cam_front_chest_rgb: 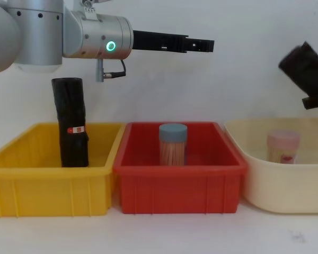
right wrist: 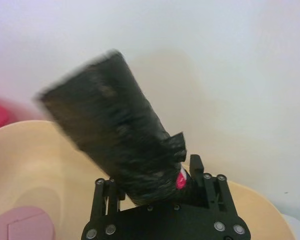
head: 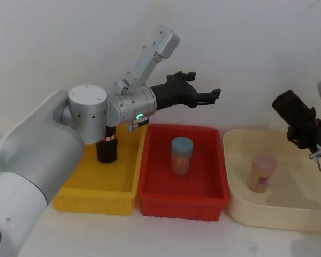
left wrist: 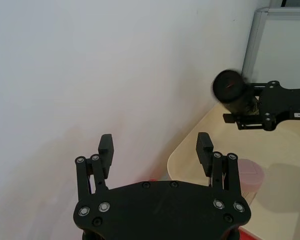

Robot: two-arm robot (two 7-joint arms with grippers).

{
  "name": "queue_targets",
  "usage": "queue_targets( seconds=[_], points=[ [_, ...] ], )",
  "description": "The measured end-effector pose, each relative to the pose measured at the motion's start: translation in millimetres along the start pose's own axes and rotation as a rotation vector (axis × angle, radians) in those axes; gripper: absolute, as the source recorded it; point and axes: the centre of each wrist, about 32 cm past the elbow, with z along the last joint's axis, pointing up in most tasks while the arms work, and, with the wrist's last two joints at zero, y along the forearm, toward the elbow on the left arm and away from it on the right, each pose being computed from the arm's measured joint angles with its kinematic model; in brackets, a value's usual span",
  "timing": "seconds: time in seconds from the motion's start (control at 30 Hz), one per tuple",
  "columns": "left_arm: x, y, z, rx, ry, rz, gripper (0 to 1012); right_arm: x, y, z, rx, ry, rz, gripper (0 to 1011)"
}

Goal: Pick up the garbage bag with the one hand and transfer it to the other hand.

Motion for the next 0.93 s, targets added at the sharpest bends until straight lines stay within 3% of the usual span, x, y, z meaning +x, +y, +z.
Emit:
queue_targets(
  seconds=[0.13, 0.33, 0.93],
  points=[
    [0.0, 0.0, 0.0, 0.0, 0.0, 0.0, 1002, 1.5, -3.5, -1.0, -0.009, -0.004, 0.009, 856],
    [0.0, 0.0, 0.0, 0.0, 0.0, 0.0, 1001, 2.2, -6.4, -1.9, -0.016, -0.007, 0.017, 993],
    [0.0, 0.0, 0.0, 0.0, 0.0, 0.0, 1002, 3.9, -10.3, -3.3, -0.029, -0.009, 0.027, 1001]
  ],
)
